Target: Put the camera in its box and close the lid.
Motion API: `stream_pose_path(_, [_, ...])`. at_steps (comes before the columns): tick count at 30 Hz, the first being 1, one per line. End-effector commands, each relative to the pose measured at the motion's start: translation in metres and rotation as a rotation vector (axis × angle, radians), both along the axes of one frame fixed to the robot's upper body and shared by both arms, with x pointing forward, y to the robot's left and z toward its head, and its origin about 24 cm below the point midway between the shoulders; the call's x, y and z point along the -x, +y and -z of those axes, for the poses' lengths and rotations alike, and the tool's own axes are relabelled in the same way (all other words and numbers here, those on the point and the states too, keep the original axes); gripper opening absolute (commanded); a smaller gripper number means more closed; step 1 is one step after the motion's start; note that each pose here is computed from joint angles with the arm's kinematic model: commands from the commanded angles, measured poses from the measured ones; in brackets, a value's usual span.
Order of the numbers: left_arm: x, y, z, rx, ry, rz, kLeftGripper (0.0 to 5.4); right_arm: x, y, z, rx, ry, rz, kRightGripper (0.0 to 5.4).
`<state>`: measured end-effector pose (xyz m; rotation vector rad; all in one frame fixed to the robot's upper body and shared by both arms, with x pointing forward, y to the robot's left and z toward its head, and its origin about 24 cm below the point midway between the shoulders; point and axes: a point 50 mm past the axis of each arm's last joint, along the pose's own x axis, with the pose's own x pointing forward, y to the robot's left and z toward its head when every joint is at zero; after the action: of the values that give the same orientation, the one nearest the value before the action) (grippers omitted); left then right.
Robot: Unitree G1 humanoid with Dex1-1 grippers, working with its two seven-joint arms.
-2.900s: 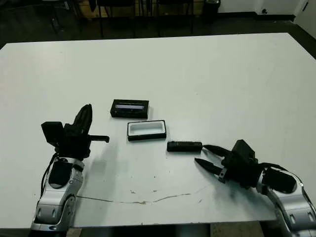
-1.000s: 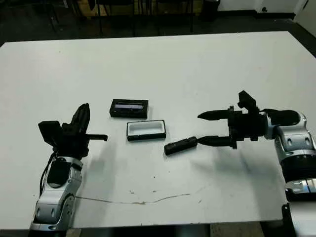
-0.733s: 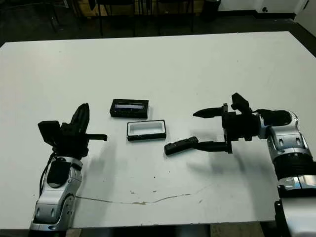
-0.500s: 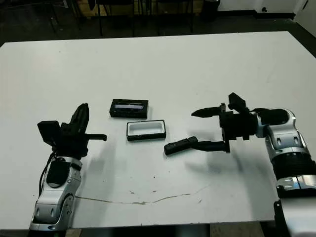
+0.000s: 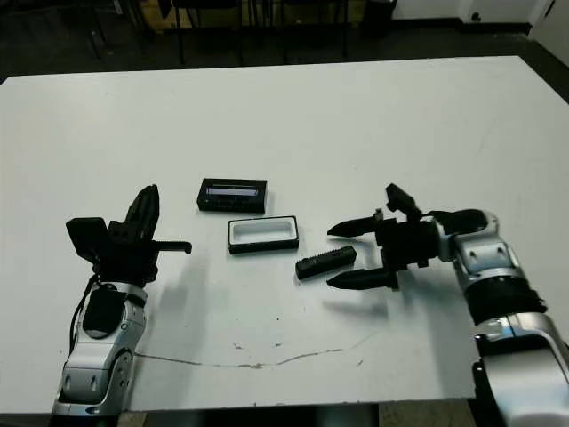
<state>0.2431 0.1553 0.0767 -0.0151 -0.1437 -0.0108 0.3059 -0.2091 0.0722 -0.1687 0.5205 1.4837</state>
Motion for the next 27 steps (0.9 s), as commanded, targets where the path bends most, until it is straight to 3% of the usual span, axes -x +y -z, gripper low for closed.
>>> stream_pose_path(1, [0.002, 0.004, 0.006, -0.005, 0.038, -0.015, 0.0, -0.001, 0.003, -0.002, 0.026, -0.011, -0.009, 5.39])
stream_pose_path(6, [0.003, 0.004, 0.006, -0.012, 0.033, -0.015, 0.0, 0.0, 0.005, 0.001, 0.027, -0.006, -0.016, 5.39])
stream_pose_path(10, [0.003, 0.005, 0.007, -0.01, 0.037, -0.02, 0.0, 0.001, 0.006, 0.003, 0.029, -0.072, -0.019, 5.39])
stream_pose_path(12, [0.003, 0.005, 0.007, -0.011, 0.04, -0.021, 0.0, 0.001, 0.007, 0.003, 0.012, -0.028, 0.002, 5.29])
stream_pose_path(16, [0.004, 0.004, 0.007, -0.013, 0.038, -0.019, 0.0, 0.002, 0.006, 0.003, 0.045, -0.026, 0.031, 4.75])
stream_pose_path(22, [0.005, 0.004, 0.006, -0.016, 0.035, -0.018, 0.0, 0.008, 0.007, 0.01, 0.035, 0.106, 0.078, 3.67])
stream_pose_path(27, [0.005, 0.005, 0.005, -0.017, 0.034, -0.022, 0.0, 0.007, 0.005, 0.004, 0.122, 0.05, 0.089, 2.76])
